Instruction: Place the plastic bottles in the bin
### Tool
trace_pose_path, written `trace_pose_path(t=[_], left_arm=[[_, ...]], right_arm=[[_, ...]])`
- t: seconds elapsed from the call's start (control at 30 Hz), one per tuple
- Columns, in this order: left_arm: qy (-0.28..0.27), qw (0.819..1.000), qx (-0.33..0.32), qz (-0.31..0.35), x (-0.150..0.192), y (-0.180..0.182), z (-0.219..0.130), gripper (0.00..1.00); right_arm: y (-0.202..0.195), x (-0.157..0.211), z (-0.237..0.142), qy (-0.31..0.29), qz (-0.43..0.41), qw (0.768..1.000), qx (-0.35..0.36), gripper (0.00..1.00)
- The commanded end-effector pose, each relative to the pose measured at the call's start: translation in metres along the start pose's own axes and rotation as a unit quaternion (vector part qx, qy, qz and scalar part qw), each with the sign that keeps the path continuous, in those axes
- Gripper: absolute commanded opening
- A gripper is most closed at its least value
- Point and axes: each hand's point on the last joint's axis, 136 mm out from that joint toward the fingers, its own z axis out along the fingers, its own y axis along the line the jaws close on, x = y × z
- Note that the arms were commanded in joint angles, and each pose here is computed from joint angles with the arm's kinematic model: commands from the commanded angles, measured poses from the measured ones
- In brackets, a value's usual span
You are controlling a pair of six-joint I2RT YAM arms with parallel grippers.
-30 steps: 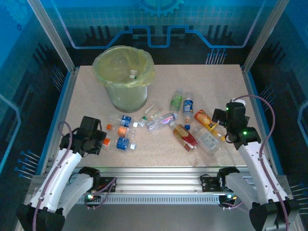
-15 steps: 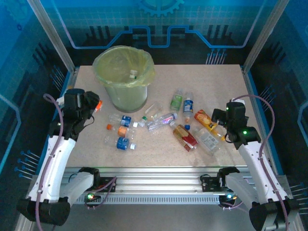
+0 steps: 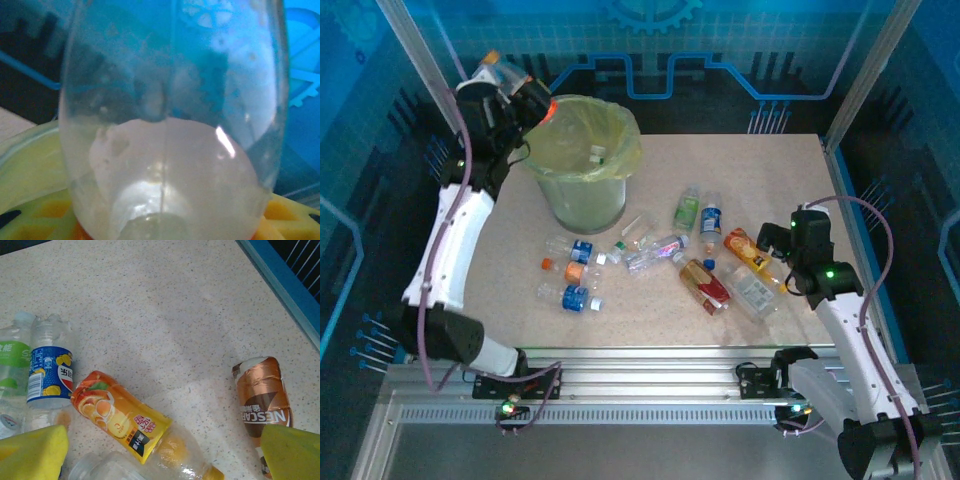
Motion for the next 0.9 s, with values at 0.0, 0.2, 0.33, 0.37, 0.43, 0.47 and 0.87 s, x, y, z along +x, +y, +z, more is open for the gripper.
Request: trace_pose_path(t=[0.0,0.2,0.33,0.37,0.43,0.47,0.87], left_arm=[[0.038,0.996,0.059,0.060,0.007,-0.021,0.029,0.42],[0.102,0.988,0.052,0.109,0.035,-0.006,0.076,0.41],[0.129,0.980,0.038,0.148,0.054,0.010,0.092,0.38],[0.136,0.978,0.035,0.157,0.058,0.014,0.094,0.37],[0.148,0.974,0.027,0.169,0.068,0.023,0.098,0.37],[0.156,0.972,0.022,0.175,0.073,0.028,0.100,0.37],[0.229,0.951,-0.022,0.206,0.123,0.068,0.108,0.36]], right_arm=[[0.003,-0.009,-0.005,0.002,0.025,1.000,-0.008,1.00],[0.002,0.000,-0.001,0.029,0.035,0.999,0.000,1.00],[0.004,0.002,0.001,0.035,0.047,0.998,-0.003,1.00],[0.005,0.002,0.002,0.036,0.049,0.998,-0.004,1.00],[0.006,0.003,0.004,0.040,0.051,0.998,-0.005,1.00],[0.006,0.004,0.005,0.044,0.051,0.998,-0.004,1.00],[0.013,0.008,0.017,0.073,0.055,0.996,-0.005,1.00]])
